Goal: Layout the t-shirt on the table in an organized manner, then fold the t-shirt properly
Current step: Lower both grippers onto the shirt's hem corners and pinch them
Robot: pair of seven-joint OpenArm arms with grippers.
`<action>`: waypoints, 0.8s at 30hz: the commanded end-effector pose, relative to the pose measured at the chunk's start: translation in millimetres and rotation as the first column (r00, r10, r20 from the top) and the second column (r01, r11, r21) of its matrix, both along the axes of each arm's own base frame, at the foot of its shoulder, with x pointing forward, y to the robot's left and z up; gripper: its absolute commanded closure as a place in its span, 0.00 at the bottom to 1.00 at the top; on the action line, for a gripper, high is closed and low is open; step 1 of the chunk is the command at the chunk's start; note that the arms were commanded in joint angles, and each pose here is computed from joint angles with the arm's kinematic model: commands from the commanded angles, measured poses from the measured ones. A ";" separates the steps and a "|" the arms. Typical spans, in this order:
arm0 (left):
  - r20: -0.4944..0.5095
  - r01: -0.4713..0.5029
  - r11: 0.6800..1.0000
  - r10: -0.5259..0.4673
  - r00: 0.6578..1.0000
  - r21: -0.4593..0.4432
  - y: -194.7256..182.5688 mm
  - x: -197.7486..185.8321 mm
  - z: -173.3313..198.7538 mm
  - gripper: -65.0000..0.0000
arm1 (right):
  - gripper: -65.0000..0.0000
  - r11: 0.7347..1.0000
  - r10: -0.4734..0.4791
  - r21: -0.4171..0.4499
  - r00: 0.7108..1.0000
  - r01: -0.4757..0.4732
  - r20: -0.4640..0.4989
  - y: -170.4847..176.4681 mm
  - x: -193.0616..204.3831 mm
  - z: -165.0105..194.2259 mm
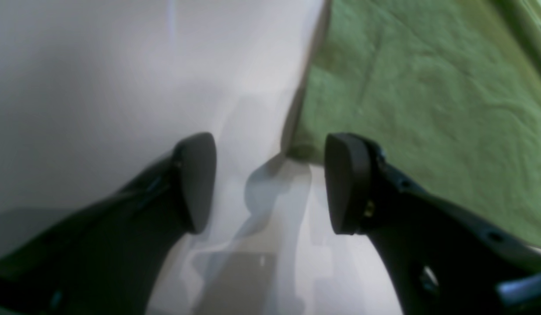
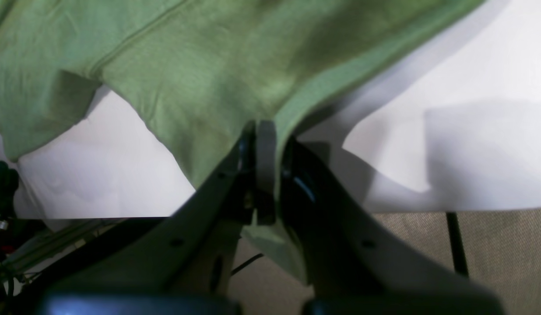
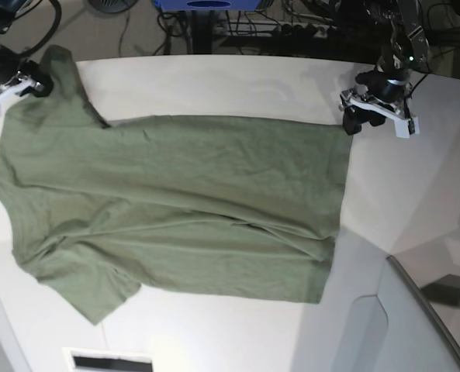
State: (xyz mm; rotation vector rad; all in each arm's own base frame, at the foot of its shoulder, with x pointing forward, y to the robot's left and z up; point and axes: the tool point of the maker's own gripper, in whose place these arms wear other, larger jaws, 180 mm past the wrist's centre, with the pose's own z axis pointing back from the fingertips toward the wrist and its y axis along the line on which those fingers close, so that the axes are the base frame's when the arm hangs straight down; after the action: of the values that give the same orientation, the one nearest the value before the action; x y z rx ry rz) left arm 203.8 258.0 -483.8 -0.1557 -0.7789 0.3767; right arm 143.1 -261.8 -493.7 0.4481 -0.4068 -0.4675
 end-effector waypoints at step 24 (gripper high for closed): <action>-0.085 0.098 0.992 -0.105 0.991 -0.084 -49.9 4.8 -30.3 0.43 | 1.00 1.000 0.003 -0.021 1.000 -0.002 0.027 -8.7 6.8 7.0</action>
State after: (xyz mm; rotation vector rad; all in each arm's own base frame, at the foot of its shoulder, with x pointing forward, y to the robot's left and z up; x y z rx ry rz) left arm 236.1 218.0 -489.7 -0.2584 -0.8209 0.3401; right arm 143.9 -260.5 -493.8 0.4515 -0.4067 -0.4675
